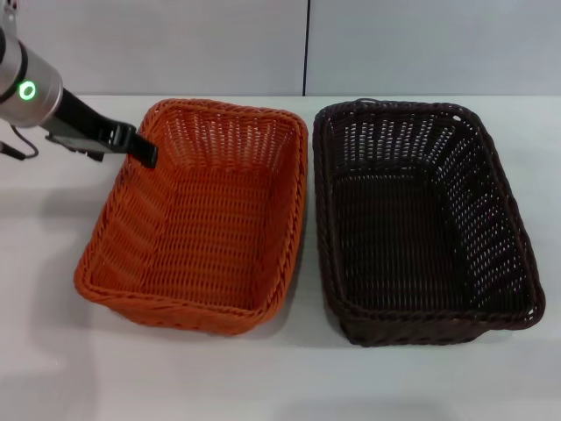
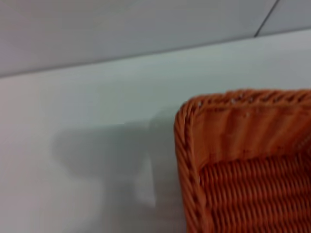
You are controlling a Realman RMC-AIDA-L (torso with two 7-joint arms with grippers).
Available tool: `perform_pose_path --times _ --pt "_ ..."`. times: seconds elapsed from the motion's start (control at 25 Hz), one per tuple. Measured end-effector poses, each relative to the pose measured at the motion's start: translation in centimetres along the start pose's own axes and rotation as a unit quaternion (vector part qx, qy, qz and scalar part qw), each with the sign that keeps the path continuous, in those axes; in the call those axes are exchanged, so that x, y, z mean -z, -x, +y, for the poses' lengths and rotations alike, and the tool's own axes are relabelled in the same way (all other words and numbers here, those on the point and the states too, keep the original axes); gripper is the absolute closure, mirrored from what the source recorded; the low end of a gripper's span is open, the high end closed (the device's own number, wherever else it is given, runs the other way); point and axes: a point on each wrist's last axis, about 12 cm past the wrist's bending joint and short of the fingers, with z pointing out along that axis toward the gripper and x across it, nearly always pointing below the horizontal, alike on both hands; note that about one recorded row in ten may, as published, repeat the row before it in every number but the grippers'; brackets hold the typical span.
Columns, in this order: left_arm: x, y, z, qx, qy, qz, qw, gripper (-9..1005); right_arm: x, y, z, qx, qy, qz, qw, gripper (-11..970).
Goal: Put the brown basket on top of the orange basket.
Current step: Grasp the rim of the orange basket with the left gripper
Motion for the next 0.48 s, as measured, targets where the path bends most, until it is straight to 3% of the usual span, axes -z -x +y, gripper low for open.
perform_pose_path --times 0.48 --pt "-1.3 -2.9 1.3 0.023 0.016 0.042 0.999 193 0.4 -0.3 0.1 -0.001 0.000 0.003 1.000 278"
